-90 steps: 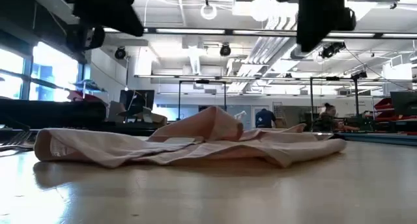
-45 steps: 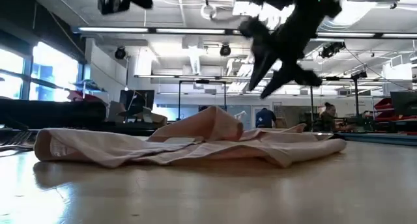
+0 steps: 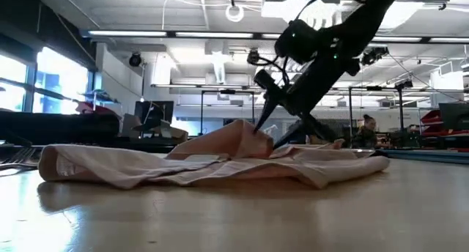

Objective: Set table place
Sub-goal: Fold the pink napkin

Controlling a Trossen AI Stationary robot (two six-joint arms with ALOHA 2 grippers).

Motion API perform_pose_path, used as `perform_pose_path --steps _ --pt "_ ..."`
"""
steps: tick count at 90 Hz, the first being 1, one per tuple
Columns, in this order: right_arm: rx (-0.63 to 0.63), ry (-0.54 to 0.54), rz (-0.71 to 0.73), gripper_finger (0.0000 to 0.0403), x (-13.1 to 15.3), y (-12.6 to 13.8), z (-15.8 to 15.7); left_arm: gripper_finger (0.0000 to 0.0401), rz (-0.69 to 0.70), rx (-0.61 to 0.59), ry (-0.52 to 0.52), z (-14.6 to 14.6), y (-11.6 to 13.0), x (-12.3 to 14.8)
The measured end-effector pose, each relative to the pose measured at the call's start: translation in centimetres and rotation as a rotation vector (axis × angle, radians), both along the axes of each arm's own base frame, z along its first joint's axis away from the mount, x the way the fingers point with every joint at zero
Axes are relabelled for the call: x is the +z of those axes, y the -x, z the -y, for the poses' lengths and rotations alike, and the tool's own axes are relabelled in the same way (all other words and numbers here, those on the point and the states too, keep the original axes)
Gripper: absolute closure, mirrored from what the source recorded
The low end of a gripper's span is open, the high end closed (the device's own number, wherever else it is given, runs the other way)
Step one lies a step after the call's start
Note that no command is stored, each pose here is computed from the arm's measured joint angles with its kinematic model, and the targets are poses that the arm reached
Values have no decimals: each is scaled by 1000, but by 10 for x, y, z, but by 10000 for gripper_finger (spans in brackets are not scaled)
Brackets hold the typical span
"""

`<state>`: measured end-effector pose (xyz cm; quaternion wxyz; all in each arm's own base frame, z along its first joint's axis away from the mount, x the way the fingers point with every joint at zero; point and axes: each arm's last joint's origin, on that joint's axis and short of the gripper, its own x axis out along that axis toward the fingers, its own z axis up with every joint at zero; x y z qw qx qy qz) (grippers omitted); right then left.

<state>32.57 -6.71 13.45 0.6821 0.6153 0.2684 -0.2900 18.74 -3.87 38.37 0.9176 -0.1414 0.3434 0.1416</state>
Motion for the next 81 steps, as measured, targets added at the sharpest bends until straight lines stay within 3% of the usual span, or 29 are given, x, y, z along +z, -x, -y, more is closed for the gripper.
perform_pose_path --steps 12,21,31,42,52,68,81 --pt "12 66 184 253 8 -14 4 401 6 53 -36 -4 10 3" --pt "-15 142 364 318 27 -21 13 401 21 74 -60 -6 12 4" --pt "-100 213 449 389 49 -30 30 401 27 82 -98 -7 13 5" --pt "-127 302 448 392 73 -52 59 401 31 110 -119 -9 13 6" --pt "-90 357 383 400 70 -80 88 401 30 129 -121 -12 13 6" --pt "-2 396 452 401 64 -138 122 401 25 173 -118 -20 12 5" --pt "106 415 502 366 66 -173 144 401 28 202 -65 -25 11 5"
